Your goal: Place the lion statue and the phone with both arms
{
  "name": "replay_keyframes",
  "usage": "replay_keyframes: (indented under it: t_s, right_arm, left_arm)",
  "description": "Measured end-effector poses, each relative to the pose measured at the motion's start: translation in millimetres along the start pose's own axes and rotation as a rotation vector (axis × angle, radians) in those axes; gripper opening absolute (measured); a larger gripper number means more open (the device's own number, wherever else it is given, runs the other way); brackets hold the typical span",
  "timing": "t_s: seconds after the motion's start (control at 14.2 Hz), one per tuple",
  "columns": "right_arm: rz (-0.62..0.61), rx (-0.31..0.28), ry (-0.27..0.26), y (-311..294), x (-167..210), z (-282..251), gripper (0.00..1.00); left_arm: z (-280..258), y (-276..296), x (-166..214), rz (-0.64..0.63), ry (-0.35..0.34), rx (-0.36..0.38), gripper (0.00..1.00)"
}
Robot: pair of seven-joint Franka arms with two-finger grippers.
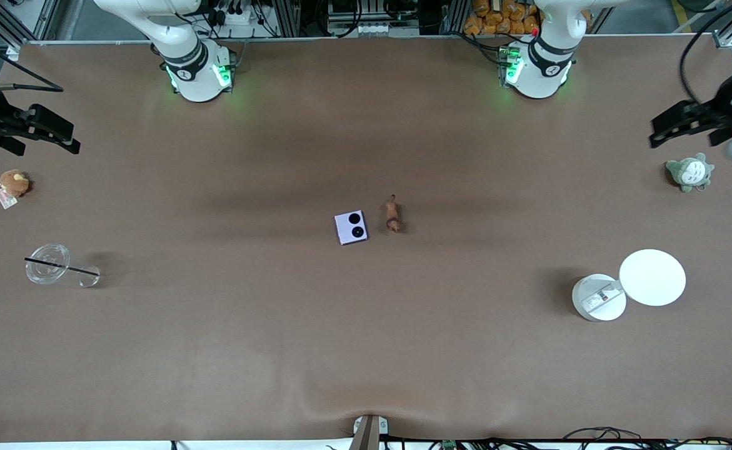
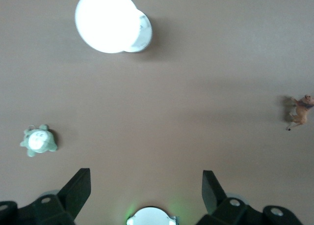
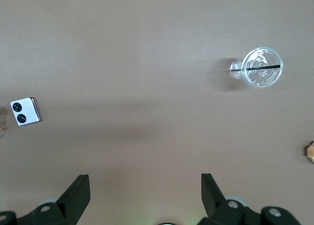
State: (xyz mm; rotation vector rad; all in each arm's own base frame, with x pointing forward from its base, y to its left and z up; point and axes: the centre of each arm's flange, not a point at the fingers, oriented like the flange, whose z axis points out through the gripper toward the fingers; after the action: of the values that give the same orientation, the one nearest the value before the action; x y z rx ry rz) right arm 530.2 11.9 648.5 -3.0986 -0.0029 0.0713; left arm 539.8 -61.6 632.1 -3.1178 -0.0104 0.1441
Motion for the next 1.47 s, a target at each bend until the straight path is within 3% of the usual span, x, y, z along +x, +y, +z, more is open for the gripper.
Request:
replay_keyframes:
  t_s: [0.35,0.63,0.98,1.26,1.4,1.47]
  right_arm:
    - [-0.002,0.0,0.002,-1,0,0,1.0]
    - [-0.002,-0.002,0.005,-1,1,0,1.0]
    - [-0.004,-0.003,0.015,-2,2,-1,1.0]
    - [-0.005,-0.003,0.014,-2,2,-1,1.0]
    - [-0.005,-0.003,0.014,-2,2,-1,1.0]
    - [-0.004,-0.004,0.014,-2,2,-1,1.0]
  left_arm:
    - [69,111,22,0.015,-0.093,0.003,1.0]
    - [155,215,34,-0.019,-0.081,-0.023,1.0]
    - [248,302,29,-0.051,-0.088,-0.055,0.98]
    - [312,349,25,-0.07,-0.067,-0.07,0.9]
    - [337,366,21,-0.088,-0.066,-0.076,0.74]
    - [346,372,18,-0.098,-0.067,-0.075,0.73]
